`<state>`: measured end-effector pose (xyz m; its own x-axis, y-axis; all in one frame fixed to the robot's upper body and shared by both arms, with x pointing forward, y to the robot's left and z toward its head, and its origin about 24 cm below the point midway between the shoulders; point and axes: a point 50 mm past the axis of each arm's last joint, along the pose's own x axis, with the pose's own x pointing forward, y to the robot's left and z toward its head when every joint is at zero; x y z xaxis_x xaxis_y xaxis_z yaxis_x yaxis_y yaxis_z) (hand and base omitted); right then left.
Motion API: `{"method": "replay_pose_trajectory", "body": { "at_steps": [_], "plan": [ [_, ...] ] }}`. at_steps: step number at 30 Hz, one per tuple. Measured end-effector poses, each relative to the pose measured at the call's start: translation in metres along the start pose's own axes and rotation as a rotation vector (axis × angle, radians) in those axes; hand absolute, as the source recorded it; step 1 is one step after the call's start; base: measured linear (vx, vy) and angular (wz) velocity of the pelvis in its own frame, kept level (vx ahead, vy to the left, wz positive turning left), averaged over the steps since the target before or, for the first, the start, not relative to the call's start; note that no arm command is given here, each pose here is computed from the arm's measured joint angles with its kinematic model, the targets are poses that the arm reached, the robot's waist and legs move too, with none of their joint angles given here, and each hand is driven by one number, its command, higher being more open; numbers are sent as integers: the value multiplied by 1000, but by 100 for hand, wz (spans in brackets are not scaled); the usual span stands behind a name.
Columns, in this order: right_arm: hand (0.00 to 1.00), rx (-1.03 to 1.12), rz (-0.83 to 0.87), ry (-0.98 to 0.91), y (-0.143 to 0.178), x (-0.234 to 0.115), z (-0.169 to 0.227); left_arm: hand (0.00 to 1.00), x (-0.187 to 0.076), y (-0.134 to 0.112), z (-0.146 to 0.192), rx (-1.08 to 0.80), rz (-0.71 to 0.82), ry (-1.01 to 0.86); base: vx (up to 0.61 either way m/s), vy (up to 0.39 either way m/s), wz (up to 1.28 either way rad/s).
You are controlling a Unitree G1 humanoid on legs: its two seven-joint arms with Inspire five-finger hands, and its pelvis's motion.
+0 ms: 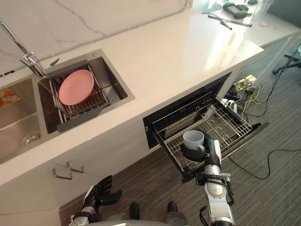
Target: Walk over to the sink, pick up the cup, carry it to the dishwasher, place the cup inside the dishwasher, then close the dishwasher door
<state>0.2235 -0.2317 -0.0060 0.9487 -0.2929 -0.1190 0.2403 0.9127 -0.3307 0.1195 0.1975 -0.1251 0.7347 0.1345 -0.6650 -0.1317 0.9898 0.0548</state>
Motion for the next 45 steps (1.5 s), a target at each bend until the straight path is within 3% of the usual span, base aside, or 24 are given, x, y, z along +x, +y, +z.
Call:
{"method": "replay_pose_trajectory", "body": {
  "at_steps": [11,28,29,45],
  "plan": [
    [30,-93,-66,-79,3,36,31,90,11,-4,11,-67,57,-18,-107,-10,-4],
    [30,-176,-162,-80,5,63,52,90,21,-22,34,-132,54,-101,-5,-4,-1],
    [90,-176,-164,-74,5,64,52,90,21,-22,35,-137,56,-103,17,-14,4],
    [90,-155,-174,-44,13,67,52,90,21,-29,37,-173,62,-107,3,2,4]
  ]
}}
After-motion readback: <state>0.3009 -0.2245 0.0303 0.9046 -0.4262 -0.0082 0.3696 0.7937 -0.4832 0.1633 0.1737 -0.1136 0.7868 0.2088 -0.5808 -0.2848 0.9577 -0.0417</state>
